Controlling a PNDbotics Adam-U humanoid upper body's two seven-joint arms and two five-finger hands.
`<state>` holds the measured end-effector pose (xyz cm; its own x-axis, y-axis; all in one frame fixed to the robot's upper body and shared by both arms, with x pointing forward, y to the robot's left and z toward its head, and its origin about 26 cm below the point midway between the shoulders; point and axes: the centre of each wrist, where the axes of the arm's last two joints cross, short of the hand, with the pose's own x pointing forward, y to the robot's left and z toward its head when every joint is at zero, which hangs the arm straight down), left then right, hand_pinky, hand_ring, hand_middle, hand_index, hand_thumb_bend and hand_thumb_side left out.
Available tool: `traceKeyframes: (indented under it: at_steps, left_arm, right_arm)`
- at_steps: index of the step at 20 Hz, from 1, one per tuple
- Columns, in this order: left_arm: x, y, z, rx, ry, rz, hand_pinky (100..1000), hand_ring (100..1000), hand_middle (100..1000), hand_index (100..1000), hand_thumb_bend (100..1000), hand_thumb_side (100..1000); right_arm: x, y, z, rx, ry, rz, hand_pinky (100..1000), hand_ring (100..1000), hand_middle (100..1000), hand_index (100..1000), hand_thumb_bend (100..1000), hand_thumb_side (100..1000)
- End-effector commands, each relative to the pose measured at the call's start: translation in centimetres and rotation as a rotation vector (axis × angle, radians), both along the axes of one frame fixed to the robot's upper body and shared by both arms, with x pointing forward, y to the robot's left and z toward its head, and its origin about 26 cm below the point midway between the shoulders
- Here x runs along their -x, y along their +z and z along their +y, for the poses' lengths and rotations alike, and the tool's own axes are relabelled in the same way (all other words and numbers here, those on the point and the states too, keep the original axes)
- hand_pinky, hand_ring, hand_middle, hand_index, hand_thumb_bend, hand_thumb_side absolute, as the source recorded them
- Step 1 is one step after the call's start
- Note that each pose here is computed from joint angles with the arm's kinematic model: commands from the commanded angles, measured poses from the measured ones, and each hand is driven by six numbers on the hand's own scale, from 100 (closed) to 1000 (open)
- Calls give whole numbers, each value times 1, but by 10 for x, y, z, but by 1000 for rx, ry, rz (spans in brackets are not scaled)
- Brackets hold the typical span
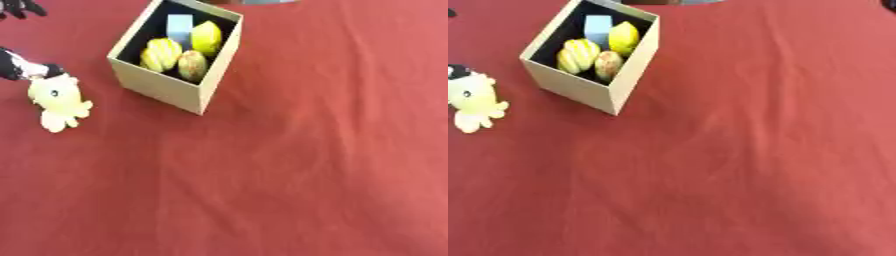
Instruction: Pick up objects on the table and place them in the box.
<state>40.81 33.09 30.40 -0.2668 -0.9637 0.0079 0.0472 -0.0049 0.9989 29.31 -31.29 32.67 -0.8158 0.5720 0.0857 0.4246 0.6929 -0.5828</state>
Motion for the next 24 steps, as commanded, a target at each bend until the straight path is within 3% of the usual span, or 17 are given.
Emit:
traceKeyframes:
  at_steps: [1, 15, 24]
  left_arm:
    - [-3, 3, 14, -18, 47, 14, 875, 872, 872, 904, 551, 429]
    - [-31, -40, 35, -11, 183, 146, 874, 873, 874, 907, 616, 465]
    - [-42, -58, 34, 0, 192, 173, 857, 858, 854, 894, 613, 473]
  right_arm:
    - [6, 9, -2, 13, -11, -33, 854, 883, 665, 788, 100, 619]
    - [5, 5, -1, 6, -8, -20, 855, 884, 663, 788, 100, 631]
    - [5, 4, -2, -1, -7, -15, 856, 885, 662, 788, 100, 635]
